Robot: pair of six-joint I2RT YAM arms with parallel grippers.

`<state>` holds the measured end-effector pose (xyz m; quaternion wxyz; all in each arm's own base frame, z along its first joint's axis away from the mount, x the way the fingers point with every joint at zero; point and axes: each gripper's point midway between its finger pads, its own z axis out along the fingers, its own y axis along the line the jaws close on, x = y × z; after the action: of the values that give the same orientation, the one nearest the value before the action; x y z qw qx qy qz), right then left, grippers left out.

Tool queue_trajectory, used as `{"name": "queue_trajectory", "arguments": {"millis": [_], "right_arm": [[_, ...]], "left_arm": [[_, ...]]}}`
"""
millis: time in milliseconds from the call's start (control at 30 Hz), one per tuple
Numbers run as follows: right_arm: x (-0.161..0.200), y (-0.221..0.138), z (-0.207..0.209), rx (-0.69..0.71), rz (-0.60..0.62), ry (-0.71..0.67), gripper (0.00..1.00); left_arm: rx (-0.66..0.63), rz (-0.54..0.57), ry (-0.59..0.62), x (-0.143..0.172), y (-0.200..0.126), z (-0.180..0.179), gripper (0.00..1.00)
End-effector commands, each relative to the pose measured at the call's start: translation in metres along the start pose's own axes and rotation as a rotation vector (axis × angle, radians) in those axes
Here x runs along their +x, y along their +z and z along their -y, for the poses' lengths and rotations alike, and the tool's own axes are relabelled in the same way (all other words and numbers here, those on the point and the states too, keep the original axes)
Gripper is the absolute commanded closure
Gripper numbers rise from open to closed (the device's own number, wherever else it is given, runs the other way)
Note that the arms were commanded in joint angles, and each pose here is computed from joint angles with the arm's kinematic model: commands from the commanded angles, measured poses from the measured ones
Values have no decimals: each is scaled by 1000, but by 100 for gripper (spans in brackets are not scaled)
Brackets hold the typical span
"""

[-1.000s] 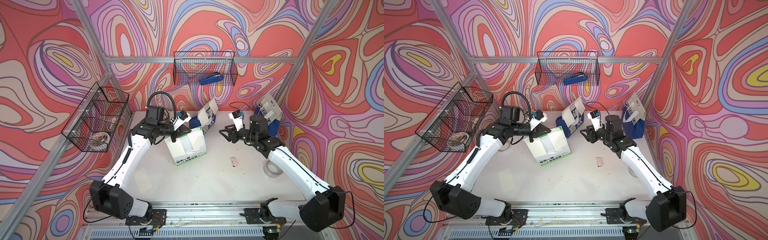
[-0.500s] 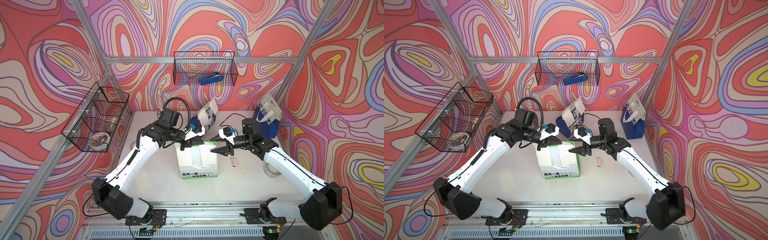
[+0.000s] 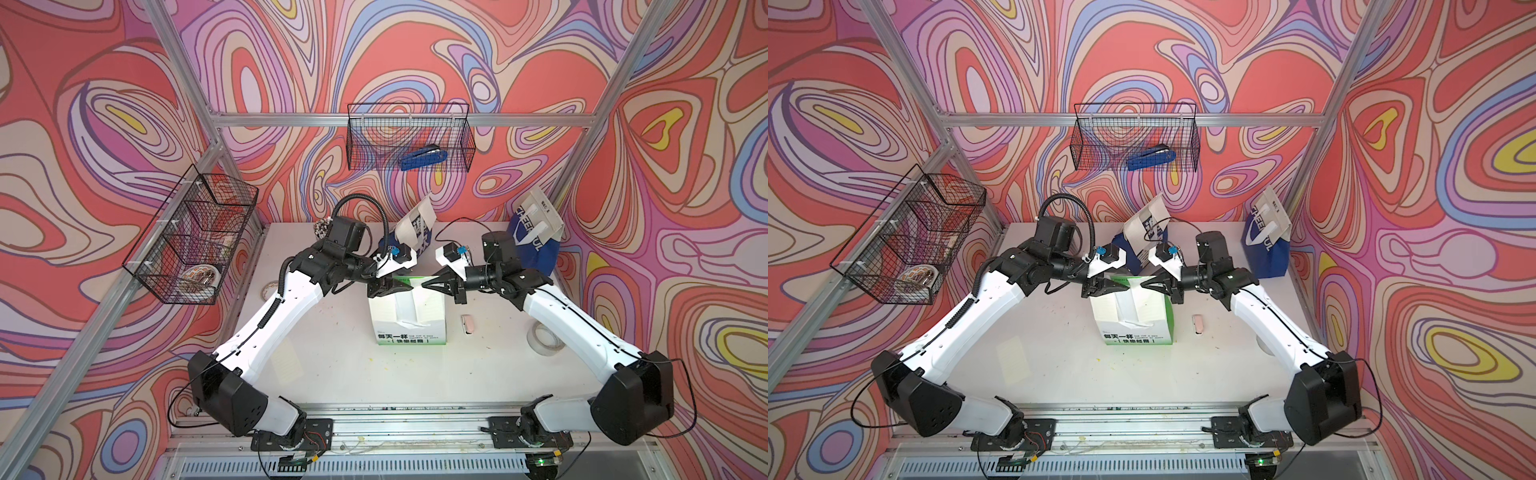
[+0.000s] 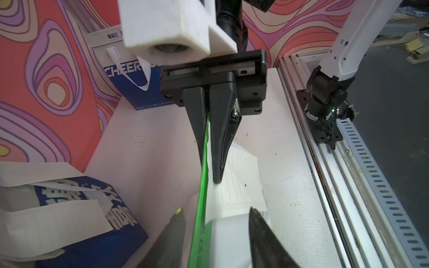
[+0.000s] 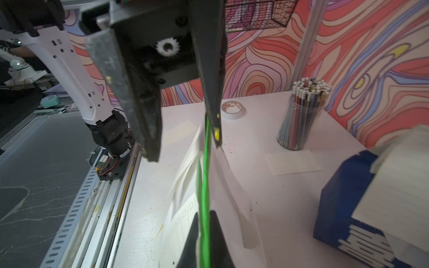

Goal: Staple the receipts to the bags
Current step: Place the takeout bag at the center of the board.

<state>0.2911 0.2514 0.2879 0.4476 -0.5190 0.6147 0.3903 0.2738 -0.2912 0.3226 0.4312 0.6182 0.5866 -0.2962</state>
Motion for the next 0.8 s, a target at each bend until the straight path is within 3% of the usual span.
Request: {"name": "queue_trajectory", "arguments": {"millis": [0, 167, 233, 433, 533, 767], "right_arm": [[-11, -42, 20, 143, -6, -10, 100], [-16, -95, 67, 368, -20, 14, 100], [-18, -105, 78, 415, -20, 31, 100], [-17, -158, 145, 790, -19, 135, 100], [-25, -182, 173, 972, 39, 141, 100], [-32, -184, 222, 1053, 223, 95, 100]], "left_arm": [[-137, 19, 40, -13, -18, -12, 28], [-377, 67, -23, -11, -32, -39, 13], [-424, 80, -32, -9, -36, -43, 12], [-425, 33, -73, 13, -32, -36, 12], [-447, 27, -97, 25, -29, -36, 12], [-431, -32, -133, 56, -15, -31, 11]]}}
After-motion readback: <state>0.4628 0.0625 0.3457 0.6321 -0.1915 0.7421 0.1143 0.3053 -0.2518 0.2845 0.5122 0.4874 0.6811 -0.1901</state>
